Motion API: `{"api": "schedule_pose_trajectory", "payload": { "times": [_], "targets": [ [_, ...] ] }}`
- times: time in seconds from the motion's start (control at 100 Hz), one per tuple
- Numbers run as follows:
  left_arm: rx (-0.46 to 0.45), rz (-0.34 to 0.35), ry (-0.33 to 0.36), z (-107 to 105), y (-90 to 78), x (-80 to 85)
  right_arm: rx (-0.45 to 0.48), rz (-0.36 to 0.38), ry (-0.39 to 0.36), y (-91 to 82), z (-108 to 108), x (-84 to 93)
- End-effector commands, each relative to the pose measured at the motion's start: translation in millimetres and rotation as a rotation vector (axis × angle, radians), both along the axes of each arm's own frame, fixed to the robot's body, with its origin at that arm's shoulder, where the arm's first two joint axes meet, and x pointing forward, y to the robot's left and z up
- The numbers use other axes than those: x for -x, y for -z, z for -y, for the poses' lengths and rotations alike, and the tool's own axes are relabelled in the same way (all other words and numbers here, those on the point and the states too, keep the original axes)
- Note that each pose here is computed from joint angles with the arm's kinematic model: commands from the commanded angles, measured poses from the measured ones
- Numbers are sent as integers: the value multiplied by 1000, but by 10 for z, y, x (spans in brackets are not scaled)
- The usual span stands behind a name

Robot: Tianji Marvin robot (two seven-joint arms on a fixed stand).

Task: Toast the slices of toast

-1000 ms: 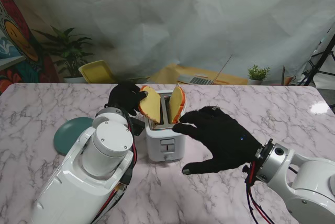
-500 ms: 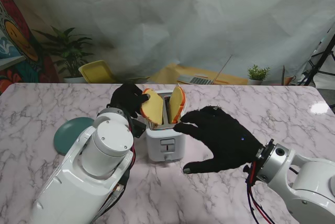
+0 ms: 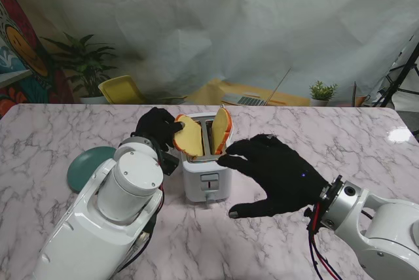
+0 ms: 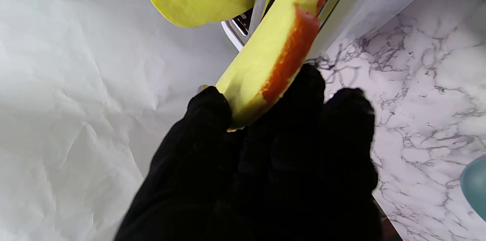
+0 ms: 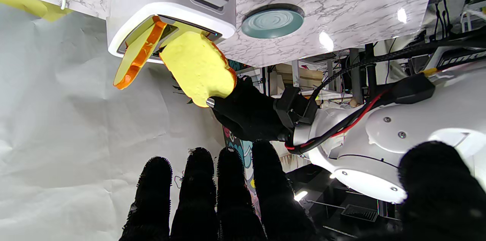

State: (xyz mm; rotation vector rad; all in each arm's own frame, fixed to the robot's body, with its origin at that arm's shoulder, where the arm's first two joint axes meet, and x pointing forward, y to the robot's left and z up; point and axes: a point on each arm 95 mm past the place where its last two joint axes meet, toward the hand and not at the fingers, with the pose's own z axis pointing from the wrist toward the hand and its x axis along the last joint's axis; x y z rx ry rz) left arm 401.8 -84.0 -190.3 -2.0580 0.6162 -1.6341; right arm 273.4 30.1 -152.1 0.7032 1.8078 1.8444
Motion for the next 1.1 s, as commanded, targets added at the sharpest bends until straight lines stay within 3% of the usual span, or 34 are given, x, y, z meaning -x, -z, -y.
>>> {"api": "schedule_pose_trajectory", "payload": {
  "times": [0.0, 0.28, 0.65, 1.09],
  "targets": [
    [5, -14, 4, 34, 39, -17, 1, 10, -7, -45, -28, 38],
    [-16, 27, -45, 119, -11, 1, 9, 1, -2, -39, -31, 30],
    [-22, -15, -54, 174, 57, -86, 14, 1, -6, -30, -29, 39],
    [15, -12, -65, 278, 142, -181, 24, 1, -5, 1, -16, 62]
  ]
}}
